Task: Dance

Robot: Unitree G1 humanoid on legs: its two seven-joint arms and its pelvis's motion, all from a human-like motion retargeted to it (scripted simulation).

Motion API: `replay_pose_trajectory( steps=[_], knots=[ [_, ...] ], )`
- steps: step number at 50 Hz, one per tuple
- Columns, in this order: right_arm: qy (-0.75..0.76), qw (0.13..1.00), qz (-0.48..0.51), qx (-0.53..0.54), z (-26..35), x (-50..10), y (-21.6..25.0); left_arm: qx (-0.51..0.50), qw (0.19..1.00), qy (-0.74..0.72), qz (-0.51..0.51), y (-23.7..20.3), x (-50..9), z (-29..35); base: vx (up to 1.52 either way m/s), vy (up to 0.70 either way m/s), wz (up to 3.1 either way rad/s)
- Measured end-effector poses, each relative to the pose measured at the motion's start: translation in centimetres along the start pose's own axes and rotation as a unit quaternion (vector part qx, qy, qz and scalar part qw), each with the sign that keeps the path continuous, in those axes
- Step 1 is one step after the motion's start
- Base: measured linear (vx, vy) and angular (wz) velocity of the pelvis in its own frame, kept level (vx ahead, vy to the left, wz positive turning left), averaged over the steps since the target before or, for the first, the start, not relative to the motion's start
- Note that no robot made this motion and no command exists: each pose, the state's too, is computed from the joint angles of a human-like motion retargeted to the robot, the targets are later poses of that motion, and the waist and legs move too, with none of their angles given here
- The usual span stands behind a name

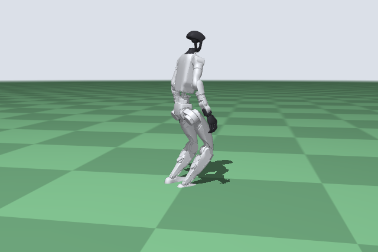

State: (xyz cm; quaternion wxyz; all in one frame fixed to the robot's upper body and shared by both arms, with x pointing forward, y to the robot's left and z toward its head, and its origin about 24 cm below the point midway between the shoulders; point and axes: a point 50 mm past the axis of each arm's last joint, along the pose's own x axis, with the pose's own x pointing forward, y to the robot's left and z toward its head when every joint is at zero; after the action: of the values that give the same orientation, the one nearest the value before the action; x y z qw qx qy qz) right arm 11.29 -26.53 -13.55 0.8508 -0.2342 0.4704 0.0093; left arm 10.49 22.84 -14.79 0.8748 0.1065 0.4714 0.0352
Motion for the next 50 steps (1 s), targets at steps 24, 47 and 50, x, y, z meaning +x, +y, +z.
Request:
replay_pose_trajectory(
  steps=[24, 47, 50],
  knots=[
    [0.017, 0.994, 0.056, 0.089, 0.9, 0.5, 2.3, -0.087, 0.988, 0.090, -0.087, -3.1, -1.8, -4.6, 0.11, 0.05, -0.89],
    [-0.037, 0.999, -0.006, -0.002, 3.8, 1.0, 2.0, -0.097, 0.995, 0.003, 0.015, -1.5, 0.0, 0.4, -0.03, 0.06, -0.72],
    [-0.027, 1.000, 0.016, -0.003, 3.0, 0.9, 2.6, -0.102, 0.994, 0.028, -0.002, -2.4, -0.3, -0.9, 0.05, 0.07, -1.23]
  ],
)
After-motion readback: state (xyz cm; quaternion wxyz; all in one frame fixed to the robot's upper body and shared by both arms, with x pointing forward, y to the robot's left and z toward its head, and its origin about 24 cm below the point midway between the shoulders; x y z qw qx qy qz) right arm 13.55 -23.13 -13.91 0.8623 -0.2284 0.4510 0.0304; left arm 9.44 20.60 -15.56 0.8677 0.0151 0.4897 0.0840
